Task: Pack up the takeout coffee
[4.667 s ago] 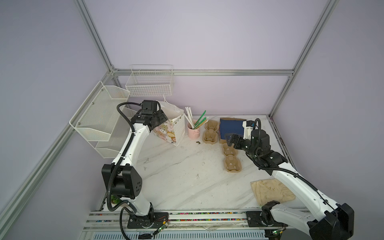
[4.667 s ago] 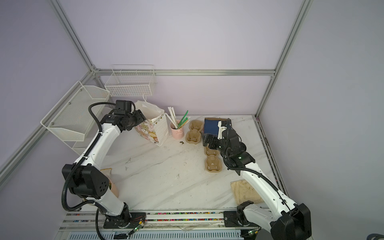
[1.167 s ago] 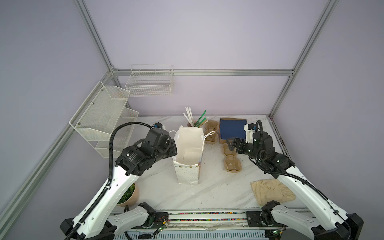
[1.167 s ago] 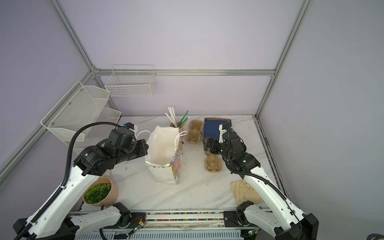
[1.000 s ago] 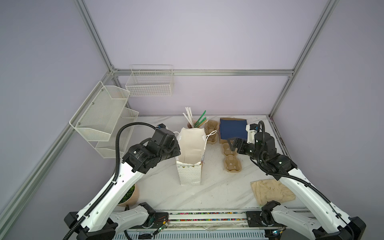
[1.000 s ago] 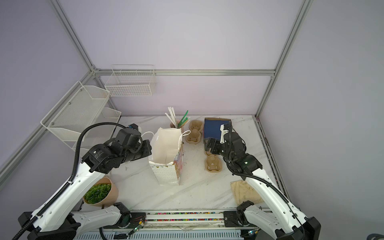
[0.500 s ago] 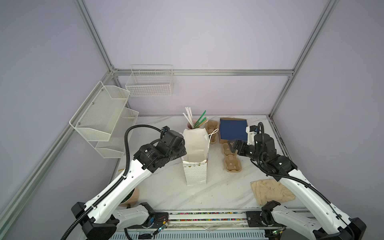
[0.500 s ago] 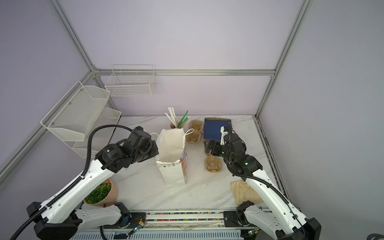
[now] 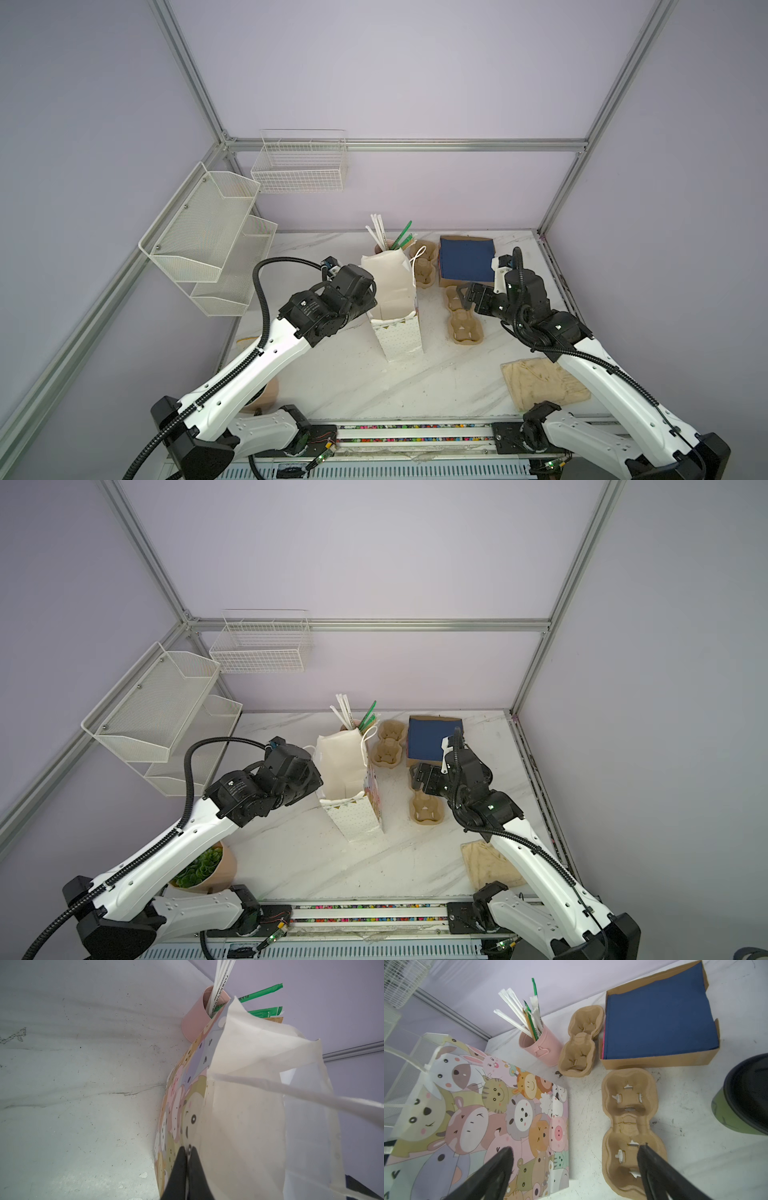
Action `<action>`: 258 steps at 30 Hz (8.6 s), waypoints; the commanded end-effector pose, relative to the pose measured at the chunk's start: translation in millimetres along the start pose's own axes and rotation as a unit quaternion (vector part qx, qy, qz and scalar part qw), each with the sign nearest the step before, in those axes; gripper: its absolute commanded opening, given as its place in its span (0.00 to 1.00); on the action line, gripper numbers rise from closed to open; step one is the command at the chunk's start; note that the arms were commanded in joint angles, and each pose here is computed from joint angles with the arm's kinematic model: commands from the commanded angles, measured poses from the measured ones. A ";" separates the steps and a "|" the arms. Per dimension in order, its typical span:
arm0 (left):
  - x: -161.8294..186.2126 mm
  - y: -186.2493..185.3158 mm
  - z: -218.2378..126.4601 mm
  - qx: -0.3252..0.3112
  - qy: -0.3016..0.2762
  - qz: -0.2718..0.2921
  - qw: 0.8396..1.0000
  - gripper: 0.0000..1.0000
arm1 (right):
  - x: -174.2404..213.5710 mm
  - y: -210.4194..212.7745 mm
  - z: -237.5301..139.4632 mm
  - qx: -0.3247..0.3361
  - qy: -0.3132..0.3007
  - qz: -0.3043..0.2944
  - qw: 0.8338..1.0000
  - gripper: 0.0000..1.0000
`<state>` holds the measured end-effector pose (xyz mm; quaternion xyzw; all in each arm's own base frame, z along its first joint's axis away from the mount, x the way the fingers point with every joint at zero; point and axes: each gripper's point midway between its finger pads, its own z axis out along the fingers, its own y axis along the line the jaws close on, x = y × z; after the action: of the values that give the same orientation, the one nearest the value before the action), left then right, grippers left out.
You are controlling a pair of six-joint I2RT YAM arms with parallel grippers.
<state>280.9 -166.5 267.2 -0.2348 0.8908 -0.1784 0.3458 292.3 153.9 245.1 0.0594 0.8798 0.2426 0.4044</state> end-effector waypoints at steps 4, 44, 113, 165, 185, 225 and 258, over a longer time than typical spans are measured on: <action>-1.1 -8.8 7.4 0.006 -0.007 -0.007 1.000 0.18 | 23.4 -23.2 11.5 0.052 0.041 0.008 0.998 0.97; -115.6 -120.5 -146.3 0.247 -0.268 0.179 0.914 1.00 | 60.2 -66.3 47.9 0.171 0.134 -0.009 0.976 0.97; -86.3 41.0 -101.6 0.010 -0.380 0.302 0.874 1.00 | 96.6 -94.9 142.7 0.218 0.227 -0.102 0.944 0.90; 92.4 77.5 44.7 0.116 0.012 0.043 0.992 1.00 | -56.2 -20.5 -1.2 0.186 0.017 -0.064 0.980 0.77; 128.9 86.7 91.6 0.106 0.054 0.044 0.992 1.00 | -143.3 70.9 -77.5 0.028 -0.095 -0.071 0.993 0.74; 8.9 20.3 7.4 0.094 -0.115 0.190 0.971 1.00 | -87.6 192.7 -47.1 -0.058 0.014 -0.170 0.984 0.72; -57.7 76.2 -73.0 -0.044 -0.255 0.303 0.917 1.00 | -8.1 166.4 40.4 0.063 0.115 -0.231 0.964 0.71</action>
<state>243.7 -64.7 310.1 -0.0058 0.8120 0.0291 0.5829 318.2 317.7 293.8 -0.1553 0.9285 0.0865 0.3261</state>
